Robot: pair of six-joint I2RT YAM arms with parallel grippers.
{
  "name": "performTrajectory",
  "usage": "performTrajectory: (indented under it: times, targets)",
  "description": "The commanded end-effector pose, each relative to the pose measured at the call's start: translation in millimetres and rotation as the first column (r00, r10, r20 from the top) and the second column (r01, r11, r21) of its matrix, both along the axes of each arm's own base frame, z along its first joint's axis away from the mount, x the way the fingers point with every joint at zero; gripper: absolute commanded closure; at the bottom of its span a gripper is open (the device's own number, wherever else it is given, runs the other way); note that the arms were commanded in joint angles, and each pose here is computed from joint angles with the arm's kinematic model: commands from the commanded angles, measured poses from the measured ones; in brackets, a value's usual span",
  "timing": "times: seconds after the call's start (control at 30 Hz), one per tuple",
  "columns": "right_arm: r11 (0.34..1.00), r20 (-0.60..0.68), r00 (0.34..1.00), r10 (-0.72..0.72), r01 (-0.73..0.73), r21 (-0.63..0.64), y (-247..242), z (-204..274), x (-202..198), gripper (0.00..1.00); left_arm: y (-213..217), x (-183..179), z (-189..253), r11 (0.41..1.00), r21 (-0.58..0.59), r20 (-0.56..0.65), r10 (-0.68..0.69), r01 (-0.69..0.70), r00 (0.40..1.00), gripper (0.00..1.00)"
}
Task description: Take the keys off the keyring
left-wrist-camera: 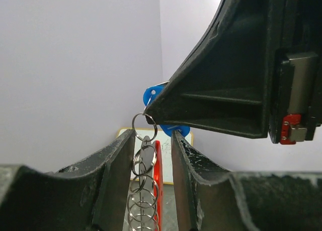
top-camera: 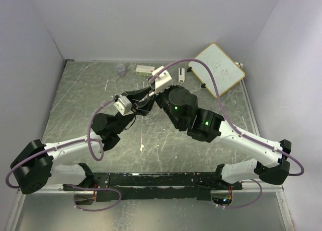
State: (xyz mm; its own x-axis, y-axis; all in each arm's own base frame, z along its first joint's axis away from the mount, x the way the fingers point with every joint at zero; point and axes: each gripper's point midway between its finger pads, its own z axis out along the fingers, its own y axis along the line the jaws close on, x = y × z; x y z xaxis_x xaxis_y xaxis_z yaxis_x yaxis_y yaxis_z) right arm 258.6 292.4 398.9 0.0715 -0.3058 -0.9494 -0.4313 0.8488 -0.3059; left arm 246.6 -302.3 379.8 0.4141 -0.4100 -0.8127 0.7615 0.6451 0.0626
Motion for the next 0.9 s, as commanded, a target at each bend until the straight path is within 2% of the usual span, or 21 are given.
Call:
performTrajectory:
  times: [0.0,0.4,0.6,0.7,0.87]
  targets:
    - [0.998,0.016,1.0,0.012,-0.013,0.06,2,16,-1,1.0,1,4,20,0.998,-0.032,0.048,0.054,-0.052,0.997,0.54]
    - [0.998,0.013,1.0,0.018,-0.019,0.06,3,15,-2,1.0,15,13,19,0.987,-0.07,0.044,0.147,-0.144,0.988,0.56]
    - [0.998,0.012,1.0,0.019,-0.019,0.06,2,14,-2,1.0,15,12,20,0.987,-0.072,0.048,0.145,-0.141,0.988,0.6]
    - [0.998,0.012,1.0,0.016,-0.017,0.061,2,14,-2,1.0,12,11,19,0.989,-0.067,0.048,0.134,-0.13,0.99,0.65]
    - [0.998,0.01,1.0,0.009,-0.01,0.059,0,14,-2,1.0,6,10,20,0.993,-0.04,0.061,0.113,-0.111,0.992,0.83]
